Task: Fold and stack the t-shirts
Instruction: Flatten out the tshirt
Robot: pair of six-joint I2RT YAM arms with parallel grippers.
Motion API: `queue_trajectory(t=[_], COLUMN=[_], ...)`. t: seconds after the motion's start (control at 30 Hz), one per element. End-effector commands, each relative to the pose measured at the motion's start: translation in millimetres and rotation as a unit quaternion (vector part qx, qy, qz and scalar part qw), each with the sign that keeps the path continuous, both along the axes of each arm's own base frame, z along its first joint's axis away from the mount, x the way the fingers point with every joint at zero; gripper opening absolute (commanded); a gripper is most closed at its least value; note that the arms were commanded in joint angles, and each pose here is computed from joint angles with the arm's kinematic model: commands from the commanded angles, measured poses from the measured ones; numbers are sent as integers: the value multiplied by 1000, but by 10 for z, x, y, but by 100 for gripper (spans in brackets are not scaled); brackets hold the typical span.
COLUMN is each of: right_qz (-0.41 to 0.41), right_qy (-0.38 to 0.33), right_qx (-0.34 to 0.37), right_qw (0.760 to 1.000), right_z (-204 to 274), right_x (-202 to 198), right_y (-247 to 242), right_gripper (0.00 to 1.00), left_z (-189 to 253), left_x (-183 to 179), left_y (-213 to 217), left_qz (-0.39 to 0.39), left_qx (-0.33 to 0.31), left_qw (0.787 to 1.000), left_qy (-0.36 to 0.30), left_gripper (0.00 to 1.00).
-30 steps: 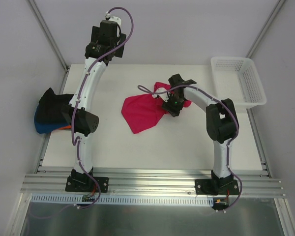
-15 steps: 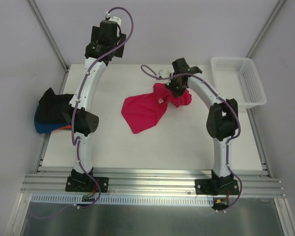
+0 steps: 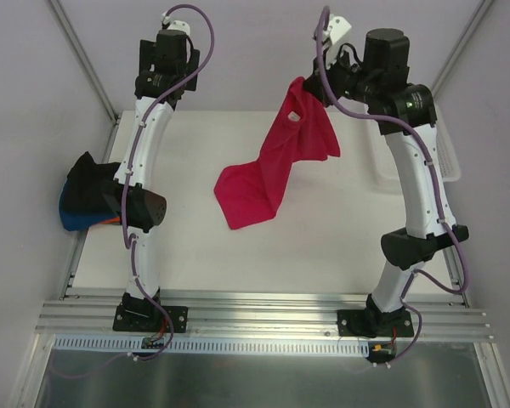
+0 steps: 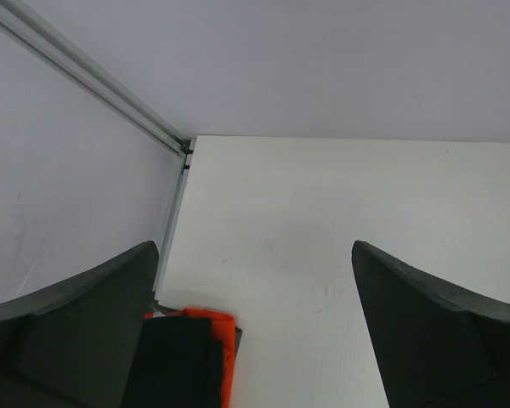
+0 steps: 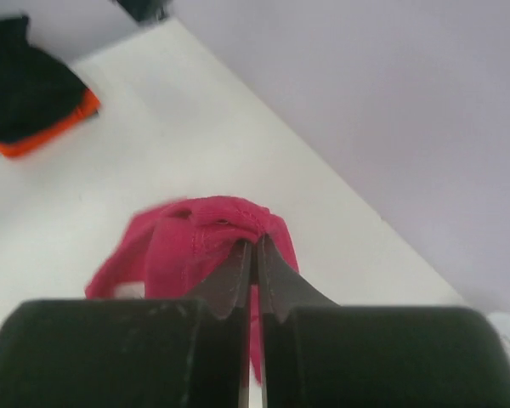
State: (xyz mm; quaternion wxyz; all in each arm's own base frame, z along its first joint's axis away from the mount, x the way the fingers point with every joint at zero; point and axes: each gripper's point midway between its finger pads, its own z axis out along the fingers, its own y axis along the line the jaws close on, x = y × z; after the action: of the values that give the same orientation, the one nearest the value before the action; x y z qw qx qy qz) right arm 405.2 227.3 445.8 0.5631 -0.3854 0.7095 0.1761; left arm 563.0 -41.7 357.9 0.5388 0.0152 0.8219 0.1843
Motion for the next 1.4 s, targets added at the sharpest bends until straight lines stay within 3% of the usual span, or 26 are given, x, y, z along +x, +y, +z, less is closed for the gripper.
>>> queue_trajectory(t=[0.0,0.13,0.23,0.33,0.43,0.5,0.6,0.73,0.87,0.93,0.97,1.07,1.2,1.23,1.37], right_qz=[9,6,-18,-61,-115,-134,-132,-42,120,147,159,103,17,-14,-81], right_qy=[-17,-44,-43,43,195,278,322,358,358,371,360,395,446,481,532], right_qx=[129,187,151,36,-47,-69,-75,-97,-59,-36,-2,56,29,21,-9], right_qw=[991,981,987,997,973,949,935,928,924,916,919,911,894,876,843], right_z=[624,997,764,-261,-1485,-2025,-2289,-2198,-1713,-1535,-1306,-1389,-2138,-2529,-3320], right_x=[-99,-172,-38,274,485,408,194,-332,-923,-1033,-1007,-598,-50,119,396], right_y=[130,104,34,-103,-431,-600,-737,-535,-118,18,112,176,-78,-225,-654], right_gripper=[0,0,0,1,0,0,0,0,1,0,1,1,1,1,1], left_z=[298,321,330,326,344,352,385,348,332,302,306,300,327,332,365], left_x=[-10,-29,-41,-49,-62,-74,-108,-100,-64,-39,-37,-36,-54,-62,-105], left_y=[18,44,63,68,74,71,97,105,86,76,67,67,57,62,87], left_qz=[11,15,18,18,19,18,20,23,21,20,18,18,14,15,17], left_qx=[-3,0,1,3,3,4,7,11,10,11,9,9,9,10,16], left_qw=[999,999,999,999,999,999,999,999,999,999,999,999,999,999,999], left_qy=[-45,-46,-46,-44,-46,-45,-46,-41,-43,-41,-42,-41,-43,-43,-42], left_gripper=[99,99,99,99,99,99,99,99,99,99,99,99,99,99,99])
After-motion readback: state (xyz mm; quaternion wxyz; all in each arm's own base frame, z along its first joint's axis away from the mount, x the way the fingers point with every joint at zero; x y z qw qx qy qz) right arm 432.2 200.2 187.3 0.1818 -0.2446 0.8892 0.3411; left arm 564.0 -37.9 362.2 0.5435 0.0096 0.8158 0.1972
